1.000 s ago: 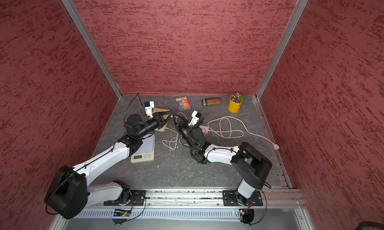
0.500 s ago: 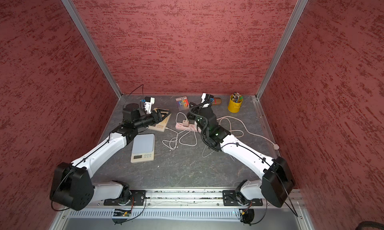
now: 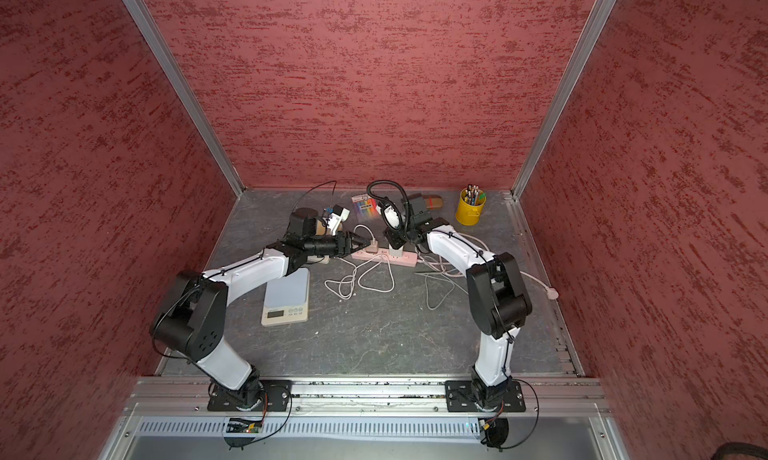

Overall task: Charge the electronic scale
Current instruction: Insert the charging cable into the plug.

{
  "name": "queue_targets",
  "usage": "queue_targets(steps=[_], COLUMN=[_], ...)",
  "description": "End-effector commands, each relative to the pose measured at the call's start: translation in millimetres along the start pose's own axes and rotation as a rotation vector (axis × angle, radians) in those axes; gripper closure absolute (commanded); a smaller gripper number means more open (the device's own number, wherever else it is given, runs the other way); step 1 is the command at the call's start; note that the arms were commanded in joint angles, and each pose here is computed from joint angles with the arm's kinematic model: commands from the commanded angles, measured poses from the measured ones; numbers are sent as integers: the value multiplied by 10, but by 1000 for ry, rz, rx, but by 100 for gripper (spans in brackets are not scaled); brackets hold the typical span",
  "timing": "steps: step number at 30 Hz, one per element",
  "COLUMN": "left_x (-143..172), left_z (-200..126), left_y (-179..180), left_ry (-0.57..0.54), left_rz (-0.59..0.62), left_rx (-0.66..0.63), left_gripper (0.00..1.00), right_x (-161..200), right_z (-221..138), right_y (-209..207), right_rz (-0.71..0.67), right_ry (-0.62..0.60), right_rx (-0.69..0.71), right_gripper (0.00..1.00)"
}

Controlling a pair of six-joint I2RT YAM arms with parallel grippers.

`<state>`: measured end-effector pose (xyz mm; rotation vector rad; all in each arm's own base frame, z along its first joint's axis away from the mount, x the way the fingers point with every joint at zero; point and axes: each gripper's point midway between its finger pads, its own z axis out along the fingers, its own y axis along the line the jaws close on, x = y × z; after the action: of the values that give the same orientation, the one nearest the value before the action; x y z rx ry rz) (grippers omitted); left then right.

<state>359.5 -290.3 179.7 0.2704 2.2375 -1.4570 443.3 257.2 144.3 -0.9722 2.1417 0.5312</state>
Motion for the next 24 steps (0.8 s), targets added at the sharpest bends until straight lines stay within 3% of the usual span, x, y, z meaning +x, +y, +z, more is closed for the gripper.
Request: queue_targets(steps=[1,9,24], left_x=[52,318,336], left_z=[151,380,528], left_y=[-100,87,385], left_ry=[26,86,97], left_rz=[47,11,-77], left_rx=[44,21,-13], left_gripper=[43,45,46], right_x=[37,176,330], right_z=[-143,-285,-203], right_y=[182,72,65], right_rz=[-191,-317,-373], right_ry=[2,-23,11], right_rx=[-212,-285,-348], right_gripper=[100,100,100])
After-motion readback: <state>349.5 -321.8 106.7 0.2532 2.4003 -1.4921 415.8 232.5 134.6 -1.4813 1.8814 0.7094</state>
